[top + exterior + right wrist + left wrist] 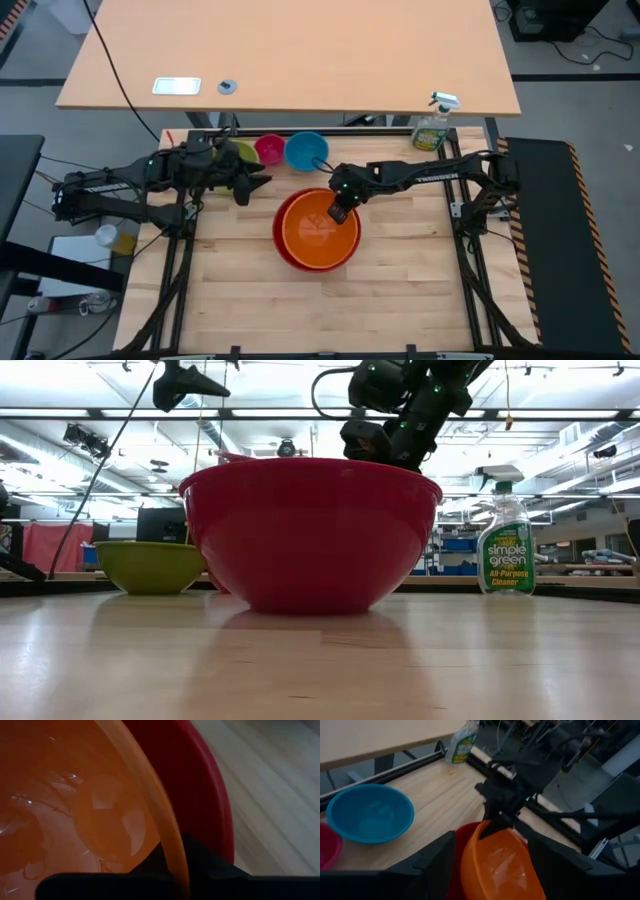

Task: Nest bowls inside each other
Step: Stack the orange bowl on the red bowl

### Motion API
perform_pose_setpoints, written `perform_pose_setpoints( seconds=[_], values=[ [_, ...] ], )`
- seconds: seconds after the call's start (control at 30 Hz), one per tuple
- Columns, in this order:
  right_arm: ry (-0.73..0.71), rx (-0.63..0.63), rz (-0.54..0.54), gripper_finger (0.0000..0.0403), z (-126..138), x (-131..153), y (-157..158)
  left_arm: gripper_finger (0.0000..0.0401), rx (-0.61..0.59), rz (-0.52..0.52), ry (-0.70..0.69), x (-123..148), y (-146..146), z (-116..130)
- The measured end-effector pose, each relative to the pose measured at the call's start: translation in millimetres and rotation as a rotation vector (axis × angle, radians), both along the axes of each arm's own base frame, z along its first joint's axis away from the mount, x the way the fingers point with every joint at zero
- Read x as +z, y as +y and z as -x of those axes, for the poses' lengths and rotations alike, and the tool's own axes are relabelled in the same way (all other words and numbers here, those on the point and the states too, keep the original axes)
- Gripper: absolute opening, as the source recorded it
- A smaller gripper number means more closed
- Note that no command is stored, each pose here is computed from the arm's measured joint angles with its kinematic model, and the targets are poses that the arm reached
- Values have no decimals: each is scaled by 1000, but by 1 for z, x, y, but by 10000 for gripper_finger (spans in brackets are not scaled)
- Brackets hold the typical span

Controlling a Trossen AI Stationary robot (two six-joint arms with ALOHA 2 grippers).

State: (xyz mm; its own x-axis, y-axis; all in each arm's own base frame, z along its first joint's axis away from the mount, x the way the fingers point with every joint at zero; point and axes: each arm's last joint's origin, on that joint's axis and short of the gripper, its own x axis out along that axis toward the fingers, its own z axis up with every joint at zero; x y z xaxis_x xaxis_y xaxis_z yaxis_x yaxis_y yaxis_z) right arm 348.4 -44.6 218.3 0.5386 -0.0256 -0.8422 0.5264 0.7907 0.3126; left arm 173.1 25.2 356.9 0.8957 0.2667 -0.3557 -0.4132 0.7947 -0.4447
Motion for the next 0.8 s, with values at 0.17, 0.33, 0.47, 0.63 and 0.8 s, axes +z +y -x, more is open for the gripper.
perform_pose_setpoints(
  seconds=[0.17,0.33,0.47,0.63,0.8],
  values=[
    [2,10,-15,74,0,0,1,251,2,14,61,-6,0,2],
    [-8,27,-45,133,0,1,0,251,3,24,131,-12,-1,5],
    [12,29,-58,172,1,4,1,251,6,32,159,-14,-1,7],
    [67,29,24,193,0,26,-2,251,19,63,202,-18,-1,9],
    [72,59,102,193,-2,50,-7,251,25,73,251,-23,-1,9]
  ],
)
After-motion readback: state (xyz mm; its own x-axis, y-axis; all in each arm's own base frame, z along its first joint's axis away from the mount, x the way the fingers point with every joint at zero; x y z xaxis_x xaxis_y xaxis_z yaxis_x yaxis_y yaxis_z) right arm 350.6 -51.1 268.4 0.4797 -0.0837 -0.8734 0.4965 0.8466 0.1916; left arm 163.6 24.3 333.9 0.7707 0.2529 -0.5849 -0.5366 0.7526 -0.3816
